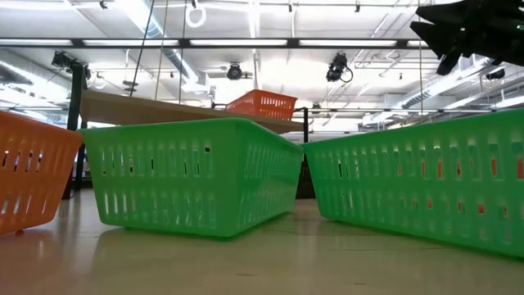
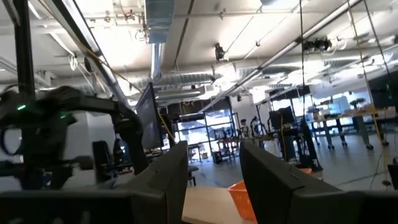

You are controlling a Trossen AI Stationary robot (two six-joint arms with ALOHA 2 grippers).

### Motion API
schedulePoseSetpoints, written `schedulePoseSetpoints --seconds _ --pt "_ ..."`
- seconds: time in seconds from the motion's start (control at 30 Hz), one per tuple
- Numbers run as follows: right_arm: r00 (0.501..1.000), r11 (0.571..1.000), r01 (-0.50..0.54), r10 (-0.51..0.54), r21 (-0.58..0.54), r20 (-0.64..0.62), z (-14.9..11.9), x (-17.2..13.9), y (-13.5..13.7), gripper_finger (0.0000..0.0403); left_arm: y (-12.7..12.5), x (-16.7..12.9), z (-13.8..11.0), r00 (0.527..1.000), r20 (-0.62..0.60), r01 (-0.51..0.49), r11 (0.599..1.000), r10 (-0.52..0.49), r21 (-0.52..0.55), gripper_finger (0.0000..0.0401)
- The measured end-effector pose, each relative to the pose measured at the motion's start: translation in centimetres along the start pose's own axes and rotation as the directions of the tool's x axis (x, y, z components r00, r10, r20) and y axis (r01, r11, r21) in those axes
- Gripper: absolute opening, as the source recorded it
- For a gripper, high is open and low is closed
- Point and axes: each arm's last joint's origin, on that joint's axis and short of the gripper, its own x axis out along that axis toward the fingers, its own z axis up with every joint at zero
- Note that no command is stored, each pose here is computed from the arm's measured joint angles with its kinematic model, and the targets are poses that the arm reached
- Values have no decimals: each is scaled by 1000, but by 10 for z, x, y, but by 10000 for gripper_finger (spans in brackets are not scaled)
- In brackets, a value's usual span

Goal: Stack baskets on shelf by color
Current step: Put the bottom left black basket on the shelf

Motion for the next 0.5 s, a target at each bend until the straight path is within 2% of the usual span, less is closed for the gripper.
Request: schedulePoseSetpoints --seconds 0.23,0.4,0.5 --pt "1000 998 1 -1 60 -11 -1 0 0 151 -51 34 -38 981 -187 31 997 -45 -77 141" --pt "1000 997 0 1 82 -23 -2 0 0 151 -72 39 -72 951 -310 -30 996 1 -89 138" --pt "1000 997 1 1 82 -28 -3 0 0 151 -80 38 -89 943 -331 -77 990 33 -122 143"
